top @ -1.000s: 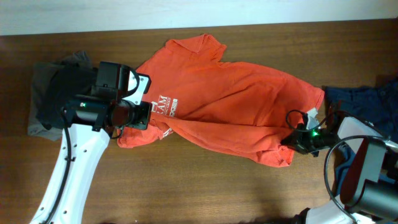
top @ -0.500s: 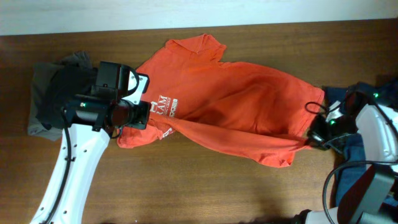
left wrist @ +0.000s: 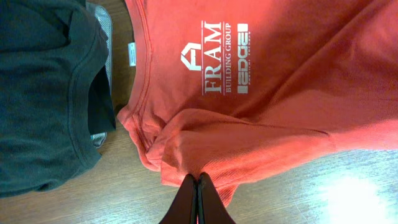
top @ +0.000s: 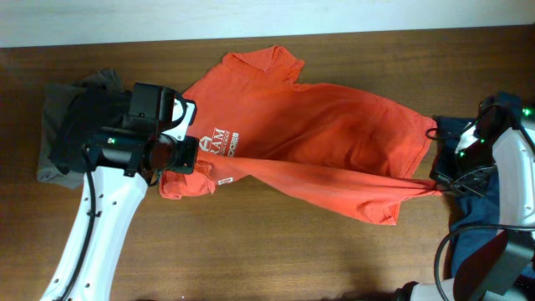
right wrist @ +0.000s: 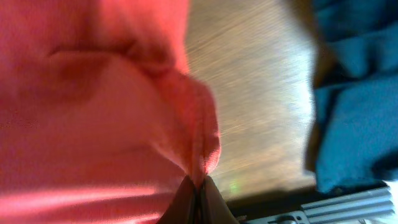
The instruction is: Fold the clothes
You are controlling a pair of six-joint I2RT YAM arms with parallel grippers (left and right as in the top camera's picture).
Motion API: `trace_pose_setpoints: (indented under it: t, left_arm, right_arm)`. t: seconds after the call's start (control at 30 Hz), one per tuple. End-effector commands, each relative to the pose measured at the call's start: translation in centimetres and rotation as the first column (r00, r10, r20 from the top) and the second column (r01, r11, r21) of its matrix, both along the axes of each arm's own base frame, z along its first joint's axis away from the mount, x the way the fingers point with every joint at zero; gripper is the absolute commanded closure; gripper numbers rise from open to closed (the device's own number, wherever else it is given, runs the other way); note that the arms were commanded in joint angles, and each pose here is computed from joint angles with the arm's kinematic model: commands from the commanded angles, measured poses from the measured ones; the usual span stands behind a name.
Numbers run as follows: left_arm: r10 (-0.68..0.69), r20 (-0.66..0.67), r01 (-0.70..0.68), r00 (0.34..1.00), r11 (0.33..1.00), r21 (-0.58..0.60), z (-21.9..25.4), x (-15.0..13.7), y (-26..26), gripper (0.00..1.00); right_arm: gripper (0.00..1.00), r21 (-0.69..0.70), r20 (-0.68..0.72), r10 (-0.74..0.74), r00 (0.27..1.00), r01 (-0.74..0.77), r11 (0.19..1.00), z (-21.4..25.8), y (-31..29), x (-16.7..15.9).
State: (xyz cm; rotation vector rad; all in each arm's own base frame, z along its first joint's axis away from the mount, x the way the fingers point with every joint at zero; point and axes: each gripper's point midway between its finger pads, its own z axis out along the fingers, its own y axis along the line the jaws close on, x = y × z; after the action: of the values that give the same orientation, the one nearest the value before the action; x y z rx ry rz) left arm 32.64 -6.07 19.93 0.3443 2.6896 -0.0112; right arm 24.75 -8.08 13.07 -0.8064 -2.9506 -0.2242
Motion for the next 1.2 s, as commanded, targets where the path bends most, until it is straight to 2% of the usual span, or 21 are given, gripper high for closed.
trace_pose_setpoints:
  t: [0.0,0.1,0.2,0.43,0.6,0.7,0.77,0.93,0.97,1.07,1.17]
  left_arm:
    - [-0.018,0.069,0.018,0.997,1.000,-0.006,2.6,-0.7,0.1,1.00]
    - [-0.031,0.091,0.035,0.995,0.999,-0.038,3.9,-2.1,-0.2,1.00]
    - [-0.034,0.113,0.040,0.993,0.998,-0.050,5.0,-3.4,-0.1,1.00]
    - [-0.051,0.194,0.071,0.980,0.993,-0.099,7.7,-5.6,-0.4,1.00]
    - [-0.055,0.130,0.067,0.990,0.993,-0.093,6.6,-6.3,-0.4,1.00]
    - [-0.075,0.090,0.087,0.993,0.988,-0.129,5.9,-6.3,-1.2,1.00]
    - [-0.090,0.065,0.100,0.994,0.983,-0.155,5.5,-6.3,-1.8,1.00]
    - [-0.106,-0.011,0.102,0.994,0.979,-0.178,4.0,-6.3,-2.3,1.00]
    - [-0.114,-0.035,0.105,0.993,0.976,-0.193,3.6,-6.3,-2.7,1.00]
    - [-0.127,-0.045,0.114,0.991,0.969,-0.218,3.5,-6.4,-3.2,1.00]
    - [-0.159,-0.042,0.145,0.986,0.961,-0.237,3.5,-6.5,-3.6,1.00]
  right_arm:
    - [0.96,0.155,0.093,0.128,0.987,-0.141,0.978,1.7,3.0,0.3]
    - [0.96,0.202,0.084,0.119,0.989,-0.134,0.970,2.7,4.2,-0.8]
    - [0.96,0.229,0.155,0.091,0.984,-0.125,0.965,4.7,5.4,-1.1]
    - [0.96,0.128,0.261,-0.070,0.963,0.038,0.991,8.7,5.3,-3.1]
    - [0.96,0.090,0.244,-0.079,0.966,0.058,0.994,8.9,5.1,-4.3]
    - [0.96,-0.026,0.235,-0.127,0.964,0.136,0.990,8.9,2.8,-4.3]
    - [0.96,-0.060,0.277,-0.144,0.950,0.166,0.984,9.9,1.8,-3.8]
    - [0.96,-0.150,0.412,-0.180,0.893,0.261,0.954,15.0,-1.2,-3.3]
    - [0.96,-0.197,0.464,-0.186,0.866,0.305,0.932,17.6,-2.3,-3.8]
    - [0.96,-0.173,0.480,-0.184,0.858,0.297,0.939,18.5,-1.7,-3.9]
    - [0.96,-0.160,0.434,-0.191,0.880,0.284,0.946,17.7,-1.5,-4.1]
